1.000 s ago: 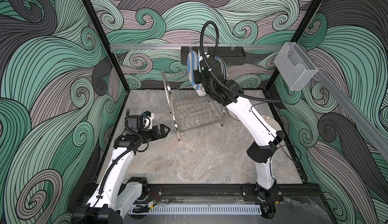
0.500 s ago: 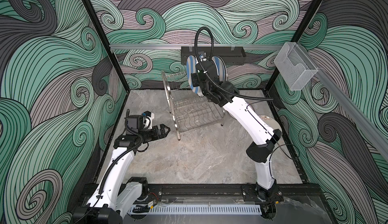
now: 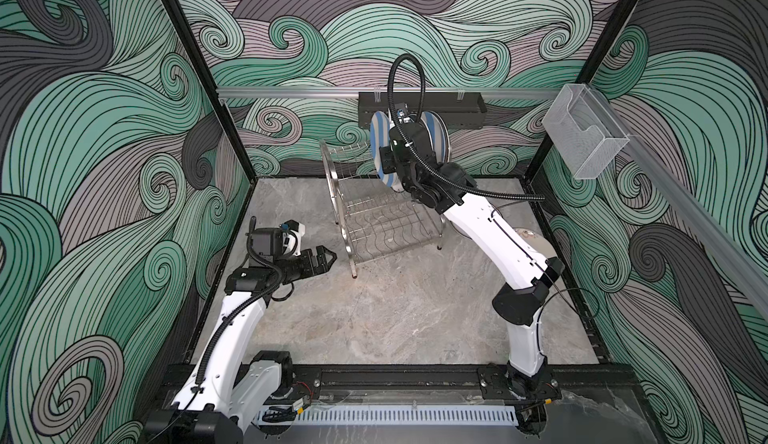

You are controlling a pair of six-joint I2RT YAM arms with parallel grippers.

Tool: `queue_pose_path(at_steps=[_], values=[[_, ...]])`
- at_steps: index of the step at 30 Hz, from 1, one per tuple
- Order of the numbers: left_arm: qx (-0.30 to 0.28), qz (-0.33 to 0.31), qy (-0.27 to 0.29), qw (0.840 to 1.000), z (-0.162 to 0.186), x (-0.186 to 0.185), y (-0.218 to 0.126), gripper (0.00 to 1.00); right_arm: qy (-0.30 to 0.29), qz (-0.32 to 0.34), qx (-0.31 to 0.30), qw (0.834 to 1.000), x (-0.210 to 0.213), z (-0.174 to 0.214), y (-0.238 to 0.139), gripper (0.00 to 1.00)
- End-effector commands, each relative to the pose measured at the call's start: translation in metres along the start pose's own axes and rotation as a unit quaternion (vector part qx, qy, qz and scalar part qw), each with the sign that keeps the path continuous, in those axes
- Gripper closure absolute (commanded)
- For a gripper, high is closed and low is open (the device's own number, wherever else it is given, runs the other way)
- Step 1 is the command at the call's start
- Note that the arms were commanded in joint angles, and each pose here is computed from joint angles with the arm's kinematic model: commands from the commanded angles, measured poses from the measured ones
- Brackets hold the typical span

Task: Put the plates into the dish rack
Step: 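Lower the striped plate into the slot nearest the robot with the right gripper, then open the right gripper and withdraw it toward the floral plate on the table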

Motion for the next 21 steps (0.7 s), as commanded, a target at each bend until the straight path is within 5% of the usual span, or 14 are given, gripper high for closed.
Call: queue_pose_path(at_steps=[1,21], values=[[-0.011,0.011,0.015,1.0,-0.006,-0.001,-0.002,0.01,0.001,-0.008,-0.013,1.0,-0.006,-0.013,-0.016,0.86],[-0.011,0.017,0.012,1.0,-0.007,0.0,-0.001,0.01,-0.015,-0.083,-0.015,0.996,-0.007,-0.028,-0.04,0.39]])
Point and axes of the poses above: each gripper's point midway between its finger pads, its own y axis out along the fingers, its own x axis along the line the jaws close on, z = x × y, the point moved 10 cm from there along -y, back along the fingers, and after that the axes turned 14 degrees about y, right-handed, at the moved point
